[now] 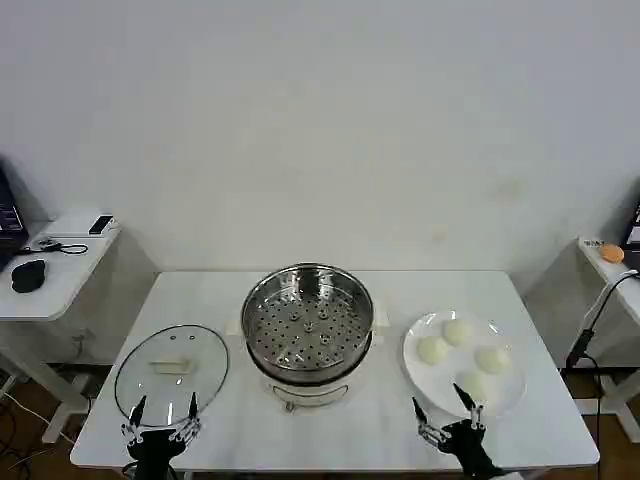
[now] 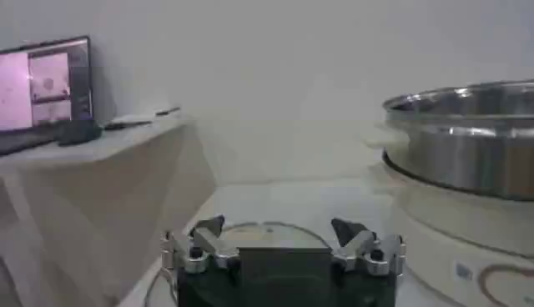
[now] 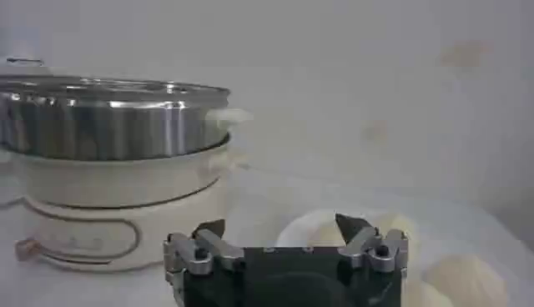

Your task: Take steamed baozi put them in steamer then cover it.

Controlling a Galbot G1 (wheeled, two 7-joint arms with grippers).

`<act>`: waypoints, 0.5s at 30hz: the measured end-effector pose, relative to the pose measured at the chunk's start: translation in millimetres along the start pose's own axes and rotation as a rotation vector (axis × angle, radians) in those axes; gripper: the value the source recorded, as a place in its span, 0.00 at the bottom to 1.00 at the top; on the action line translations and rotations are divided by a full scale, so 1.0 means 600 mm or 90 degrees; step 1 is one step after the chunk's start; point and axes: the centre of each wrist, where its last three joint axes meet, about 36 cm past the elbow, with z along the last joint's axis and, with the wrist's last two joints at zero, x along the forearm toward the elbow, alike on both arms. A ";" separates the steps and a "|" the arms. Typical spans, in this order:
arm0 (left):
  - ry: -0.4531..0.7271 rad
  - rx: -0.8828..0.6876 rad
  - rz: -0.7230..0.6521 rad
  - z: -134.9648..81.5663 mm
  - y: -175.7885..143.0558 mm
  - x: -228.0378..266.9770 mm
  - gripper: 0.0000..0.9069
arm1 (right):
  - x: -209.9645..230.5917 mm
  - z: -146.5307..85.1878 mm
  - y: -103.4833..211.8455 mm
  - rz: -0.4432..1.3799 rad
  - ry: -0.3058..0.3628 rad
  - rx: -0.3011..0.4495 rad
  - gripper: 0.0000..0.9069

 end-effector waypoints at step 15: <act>-0.001 -0.097 -0.005 -0.030 0.019 -0.024 1.00 | -0.116 -0.099 -0.166 -0.037 0.118 0.274 1.00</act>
